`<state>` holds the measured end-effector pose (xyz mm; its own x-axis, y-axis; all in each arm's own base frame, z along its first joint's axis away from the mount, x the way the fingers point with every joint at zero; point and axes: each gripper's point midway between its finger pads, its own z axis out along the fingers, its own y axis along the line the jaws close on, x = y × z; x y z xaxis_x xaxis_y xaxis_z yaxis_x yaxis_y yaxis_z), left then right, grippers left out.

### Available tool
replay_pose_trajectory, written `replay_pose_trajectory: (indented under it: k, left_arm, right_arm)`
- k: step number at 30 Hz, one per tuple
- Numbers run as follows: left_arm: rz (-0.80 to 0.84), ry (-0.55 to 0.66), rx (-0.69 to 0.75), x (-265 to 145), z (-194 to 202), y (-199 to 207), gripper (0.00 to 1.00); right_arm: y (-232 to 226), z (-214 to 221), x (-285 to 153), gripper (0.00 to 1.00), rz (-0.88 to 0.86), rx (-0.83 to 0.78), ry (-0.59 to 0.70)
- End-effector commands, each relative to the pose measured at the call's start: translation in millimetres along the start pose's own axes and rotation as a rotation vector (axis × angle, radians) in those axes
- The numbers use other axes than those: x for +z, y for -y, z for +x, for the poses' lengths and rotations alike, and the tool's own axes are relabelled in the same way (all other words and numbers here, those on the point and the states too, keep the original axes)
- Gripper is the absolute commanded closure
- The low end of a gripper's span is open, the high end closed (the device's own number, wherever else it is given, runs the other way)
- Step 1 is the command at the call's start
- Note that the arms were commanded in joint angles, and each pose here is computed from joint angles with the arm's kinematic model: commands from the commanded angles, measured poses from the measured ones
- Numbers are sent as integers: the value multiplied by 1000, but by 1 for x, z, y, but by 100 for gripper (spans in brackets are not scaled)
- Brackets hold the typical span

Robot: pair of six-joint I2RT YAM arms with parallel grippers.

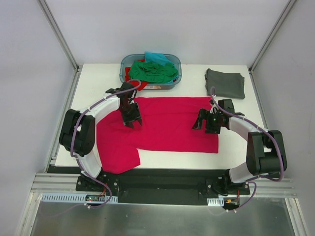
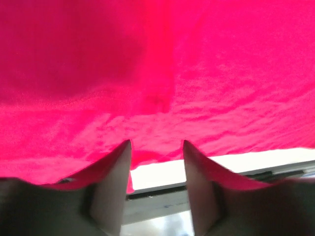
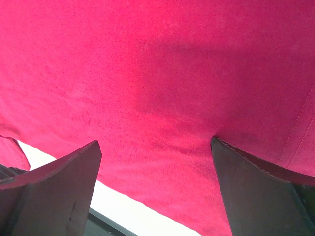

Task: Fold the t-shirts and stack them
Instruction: Fold the flattened tshirt in 1/3 of the way

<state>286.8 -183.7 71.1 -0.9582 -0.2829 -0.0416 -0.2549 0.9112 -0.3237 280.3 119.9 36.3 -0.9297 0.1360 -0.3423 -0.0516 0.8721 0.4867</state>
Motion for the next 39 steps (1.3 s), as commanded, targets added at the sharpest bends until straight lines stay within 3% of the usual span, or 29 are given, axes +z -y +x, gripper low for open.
replay_pose_trajectory:
  k: [1,2,3,7,10,16,22,24,33,35,37,39]
  left_arm:
    - [-74,25,3,-16,12,-18,35]
    - [-88,49,2,-21,12,-22,22]
    - [-111,90,-4,-28,9,-28,17]
    - [-215,262,-75,-50,3,-66,13]
    - [-233,340,-161,-56,-7,-97,17]
    - [-66,458,-197,-34,-36,-105,44]
    - [-89,494,-161,-17,-54,-119,54]
    - [-101,509,-150,-15,-61,-122,61]
    - [-123,436,-150,5,-64,-130,73]
    - [-123,426,-157,7,-65,-130,81]
    - [-115,417,-157,9,-64,-129,100]
    - [-115,417,-160,9,-63,-129,100]
  right_arm:
    - [14,33,2,4,49,41,-124]
    - [14,33,2,4,50,42,-123]
    - [14,33,2,4,50,42,-123]
    - [14,33,2,4,49,41,-124]
    - [13,33,2,4,48,39,-123]
    - [14,33,2,4,52,42,-122]
    - [14,33,2,4,52,43,-120]
    - [14,33,2,4,52,43,-122]
    - [14,33,3,4,50,41,-124]
    - [14,33,2,4,50,41,-121]
    - [14,33,2,4,51,42,-123]
    - [14,33,3,4,51,42,-123]
